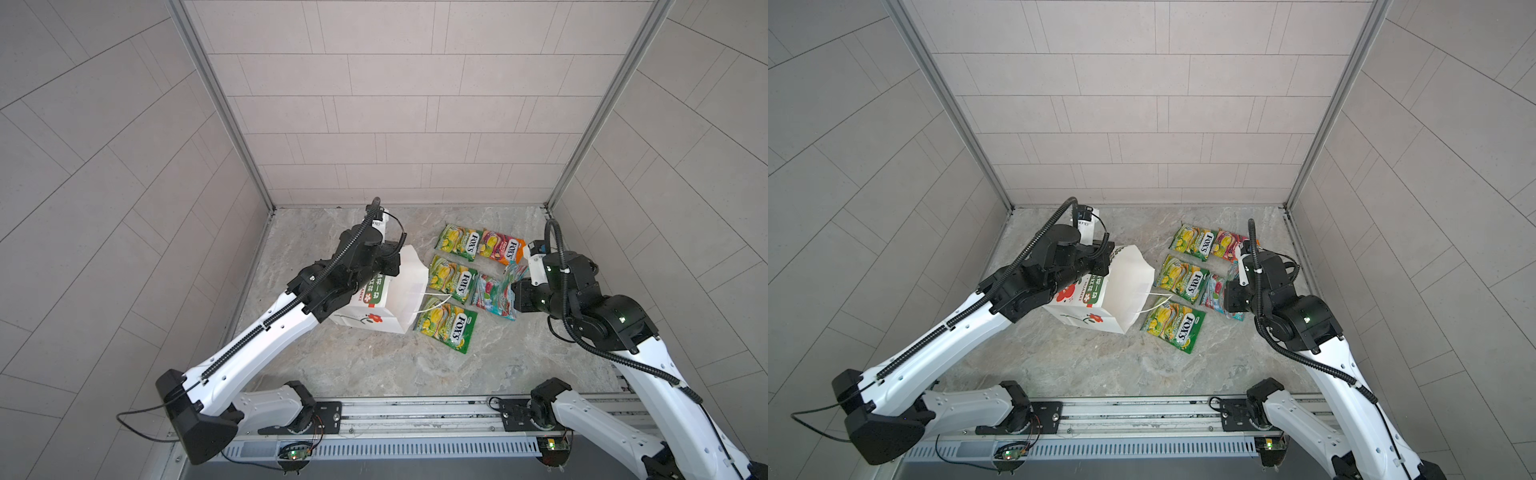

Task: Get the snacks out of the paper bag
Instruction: 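Lower the teal packet onto the table beside the green packets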

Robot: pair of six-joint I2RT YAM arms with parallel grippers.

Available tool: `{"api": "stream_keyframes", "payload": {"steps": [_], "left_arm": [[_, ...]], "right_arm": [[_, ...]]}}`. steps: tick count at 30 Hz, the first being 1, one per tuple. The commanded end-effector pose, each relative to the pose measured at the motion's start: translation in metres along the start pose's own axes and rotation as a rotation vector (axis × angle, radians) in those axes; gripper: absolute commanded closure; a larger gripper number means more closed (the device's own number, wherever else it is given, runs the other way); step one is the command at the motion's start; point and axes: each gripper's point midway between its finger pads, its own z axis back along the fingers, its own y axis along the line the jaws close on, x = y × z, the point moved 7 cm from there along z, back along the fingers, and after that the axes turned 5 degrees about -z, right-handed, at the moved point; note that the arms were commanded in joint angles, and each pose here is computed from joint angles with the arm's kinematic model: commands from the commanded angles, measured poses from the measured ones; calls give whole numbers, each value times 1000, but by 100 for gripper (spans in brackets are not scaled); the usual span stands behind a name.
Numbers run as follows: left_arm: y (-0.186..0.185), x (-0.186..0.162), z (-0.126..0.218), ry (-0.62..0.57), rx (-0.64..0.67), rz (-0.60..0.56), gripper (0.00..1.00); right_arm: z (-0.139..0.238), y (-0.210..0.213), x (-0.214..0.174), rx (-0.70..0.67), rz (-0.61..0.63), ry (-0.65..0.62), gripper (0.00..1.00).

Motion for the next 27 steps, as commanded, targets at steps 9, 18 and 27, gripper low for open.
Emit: {"api": "stream_keyframes", "payload": {"steps": [9,18,27], "left_arm": [[-3,6,4,-37,-19,1,100],[-3,7,5,-41,-18,3,100],[-2,7,6,-39,-13,1,100]], "right_arm": [[-25,-18,-54,-45,-82,147,100],[-61,-2,-70,108,-171,223,100],[-82,14,-76,265,-273,240,100]]}}
